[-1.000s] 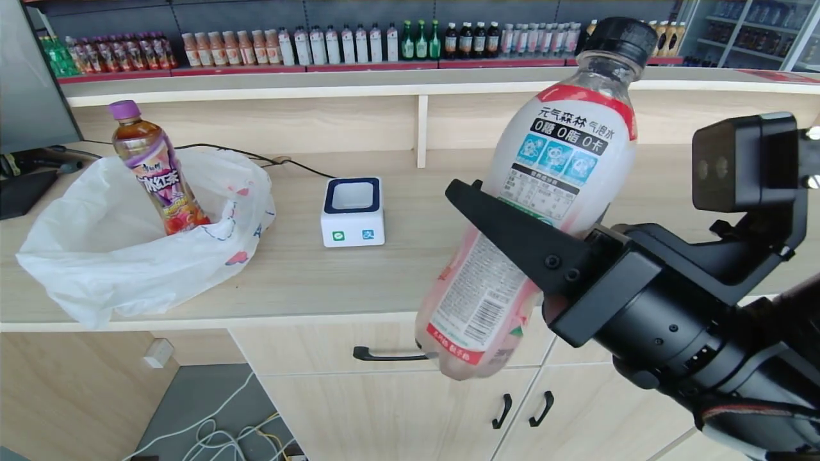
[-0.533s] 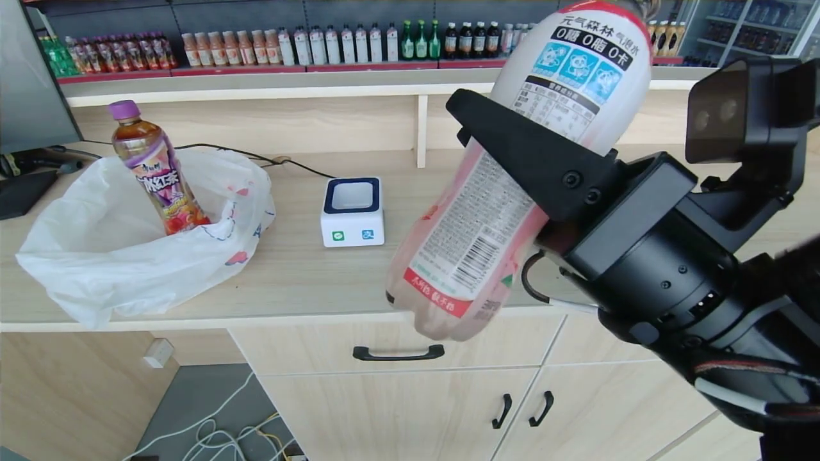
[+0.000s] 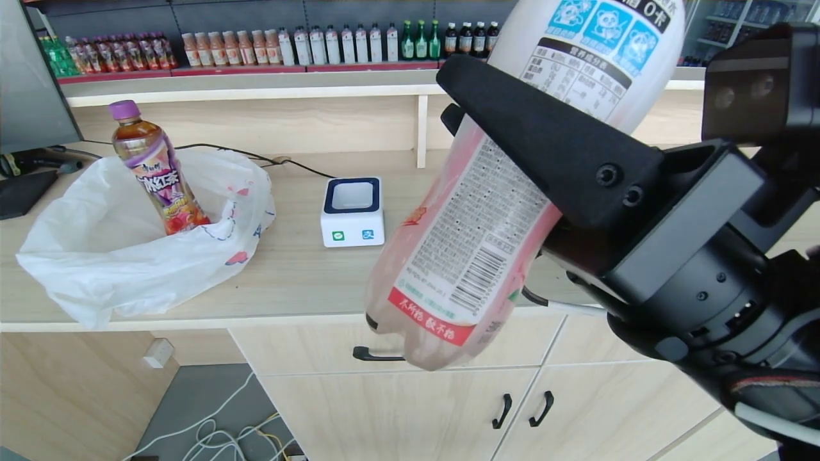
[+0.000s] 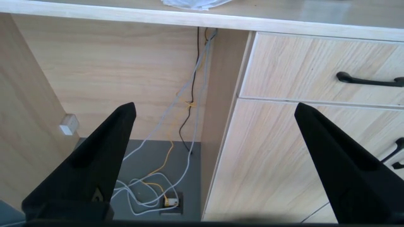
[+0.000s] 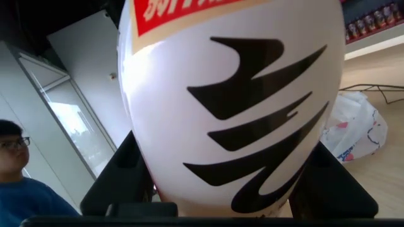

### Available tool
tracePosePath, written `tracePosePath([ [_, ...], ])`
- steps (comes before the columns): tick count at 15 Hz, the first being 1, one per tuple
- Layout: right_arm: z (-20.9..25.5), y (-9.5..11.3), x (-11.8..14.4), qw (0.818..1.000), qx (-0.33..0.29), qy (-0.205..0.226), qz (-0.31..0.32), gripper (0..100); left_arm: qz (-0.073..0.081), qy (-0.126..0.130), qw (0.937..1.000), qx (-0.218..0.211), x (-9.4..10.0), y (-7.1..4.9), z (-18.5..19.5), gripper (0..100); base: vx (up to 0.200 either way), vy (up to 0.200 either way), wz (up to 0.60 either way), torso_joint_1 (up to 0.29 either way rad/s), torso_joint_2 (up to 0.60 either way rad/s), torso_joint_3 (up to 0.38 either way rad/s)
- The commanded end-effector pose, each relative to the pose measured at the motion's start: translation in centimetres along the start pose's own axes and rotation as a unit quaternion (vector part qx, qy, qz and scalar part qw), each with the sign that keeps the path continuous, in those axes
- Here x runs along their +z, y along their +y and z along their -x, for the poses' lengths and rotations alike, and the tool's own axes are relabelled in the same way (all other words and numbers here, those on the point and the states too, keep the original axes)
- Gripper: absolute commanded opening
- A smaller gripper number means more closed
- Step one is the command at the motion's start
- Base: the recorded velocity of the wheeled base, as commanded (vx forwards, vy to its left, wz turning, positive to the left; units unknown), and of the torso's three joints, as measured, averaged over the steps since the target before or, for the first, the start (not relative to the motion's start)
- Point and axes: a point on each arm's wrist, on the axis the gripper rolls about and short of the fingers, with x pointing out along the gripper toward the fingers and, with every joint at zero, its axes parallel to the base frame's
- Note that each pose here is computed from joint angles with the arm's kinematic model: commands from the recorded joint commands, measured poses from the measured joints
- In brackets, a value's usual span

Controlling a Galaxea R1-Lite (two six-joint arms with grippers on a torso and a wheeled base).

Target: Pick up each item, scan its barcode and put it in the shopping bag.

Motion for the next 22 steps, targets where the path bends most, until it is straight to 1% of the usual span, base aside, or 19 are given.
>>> tracePosePath([
  [1, 0.0, 0.1, 0.0, 1.0, 0.003, 0.0, 0.0, 0, 0.0, 0.0, 1.0, 0.0, 0.0, 0.0, 0.0, 100, 0.0, 0.0, 0.0, 0.0, 0.0, 0.0],
  [8, 0.0, 0.3, 0.3, 1.0, 0.005, -0.005, -0.003, 0, 0.0, 0.0, 1.0, 0.0, 0.0, 0.0, 0.0, 100, 0.0, 0.0, 0.0, 0.0, 0.0, 0.0],
  [14, 0.3, 0.3, -0.1, 1.0, 0.003, 0.003, -0.001, 0, 0.0, 0.0, 1.0, 0.0, 0.0, 0.0, 0.0, 100, 0.0, 0.0, 0.0, 0.0, 0.0, 0.0],
  [17, 1.2, 0.4, -0.3, 1.0, -0.004, 0.013, 0.011, 0, 0.0, 0.0, 1.0, 0.0, 0.0, 0.0, 0.0, 100, 0.0, 0.0, 0.0, 0.0, 0.0, 0.0],
  [20, 1.4, 0.5, -0.1, 1.0, -0.005, 0.012, 0.022, 0, 0.0, 0.0, 1.0, 0.0, 0.0, 0.0, 0.0, 100, 0.0, 0.0, 0.0, 0.0, 0.0, 0.0],
  [22, 1.5, 0.4, -0.2, 0.999, -0.009, 0.014, 0.043, 0, 0.0, 0.0, 1.0, 0.0, 0.0, 0.0, 0.0, 100, 0.0, 0.0, 0.0, 0.0, 0.0, 0.0],
])
